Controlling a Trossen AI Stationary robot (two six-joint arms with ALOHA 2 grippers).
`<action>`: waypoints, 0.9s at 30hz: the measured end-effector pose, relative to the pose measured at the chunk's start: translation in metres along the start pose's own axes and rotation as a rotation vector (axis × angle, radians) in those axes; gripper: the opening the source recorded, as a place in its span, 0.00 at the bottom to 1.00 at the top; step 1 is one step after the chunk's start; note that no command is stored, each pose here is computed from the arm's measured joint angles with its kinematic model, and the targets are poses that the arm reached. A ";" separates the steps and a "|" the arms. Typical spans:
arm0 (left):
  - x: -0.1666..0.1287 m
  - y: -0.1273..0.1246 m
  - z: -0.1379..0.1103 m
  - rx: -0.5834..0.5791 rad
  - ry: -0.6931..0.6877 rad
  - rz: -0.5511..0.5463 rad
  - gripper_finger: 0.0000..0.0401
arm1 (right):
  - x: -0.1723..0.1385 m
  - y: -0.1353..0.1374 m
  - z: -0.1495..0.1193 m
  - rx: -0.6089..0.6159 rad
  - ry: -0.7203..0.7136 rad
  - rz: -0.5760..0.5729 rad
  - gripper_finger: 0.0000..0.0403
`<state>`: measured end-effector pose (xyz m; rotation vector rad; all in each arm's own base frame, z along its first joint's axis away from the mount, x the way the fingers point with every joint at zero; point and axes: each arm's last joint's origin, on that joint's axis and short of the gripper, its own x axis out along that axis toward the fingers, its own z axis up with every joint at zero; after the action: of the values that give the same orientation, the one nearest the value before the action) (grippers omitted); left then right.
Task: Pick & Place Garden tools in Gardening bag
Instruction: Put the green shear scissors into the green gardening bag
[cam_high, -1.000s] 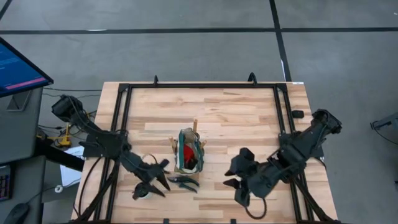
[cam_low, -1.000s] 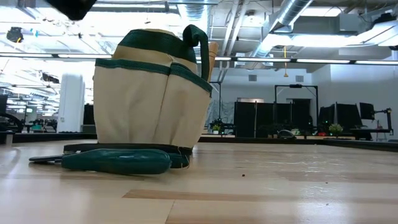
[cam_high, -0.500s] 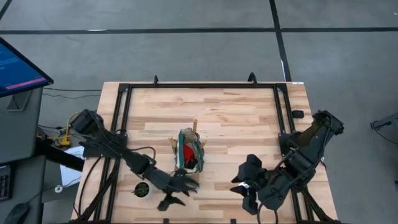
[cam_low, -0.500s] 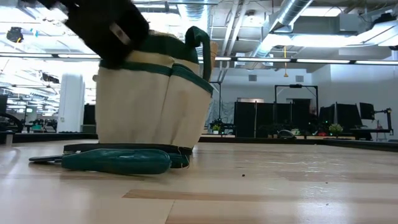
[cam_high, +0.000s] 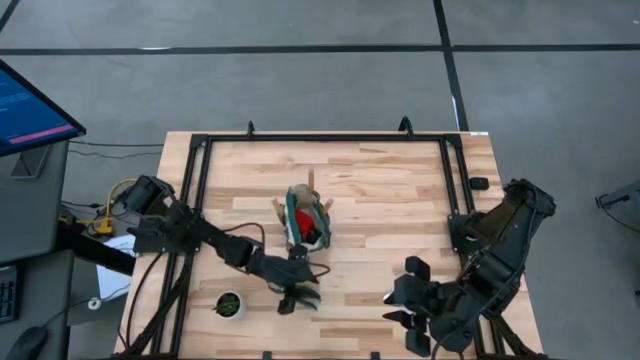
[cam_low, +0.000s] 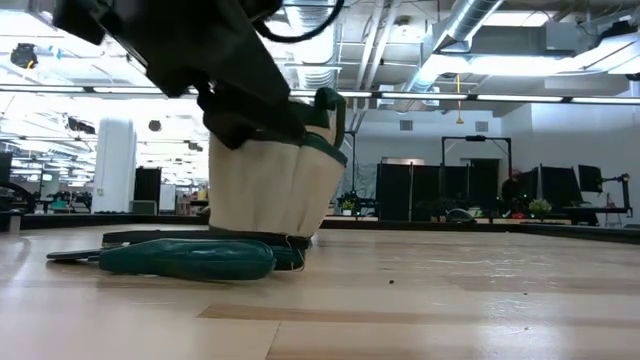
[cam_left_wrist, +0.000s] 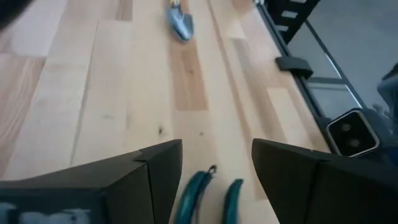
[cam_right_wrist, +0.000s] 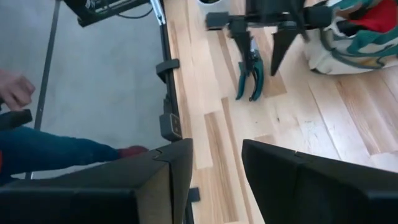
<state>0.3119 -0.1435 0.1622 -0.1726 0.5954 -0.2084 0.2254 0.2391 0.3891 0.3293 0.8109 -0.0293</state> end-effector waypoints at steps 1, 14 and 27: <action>0.000 0.001 0.000 -0.001 0.010 -0.015 0.46 | -0.001 0.001 -0.001 -0.004 0.002 0.001 0.33; -0.012 -0.053 -0.028 0.061 0.097 -0.139 0.52 | -0.009 0.006 -0.015 -0.004 0.019 -0.003 0.33; -0.006 -0.020 -0.025 -0.025 0.127 0.083 0.52 | -0.010 0.006 -0.017 -0.017 -0.021 -0.036 0.33</action>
<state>0.2902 -0.1641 0.1498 -0.1599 0.7300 -0.1325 0.2070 0.2492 0.3872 0.2976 0.7954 -0.0594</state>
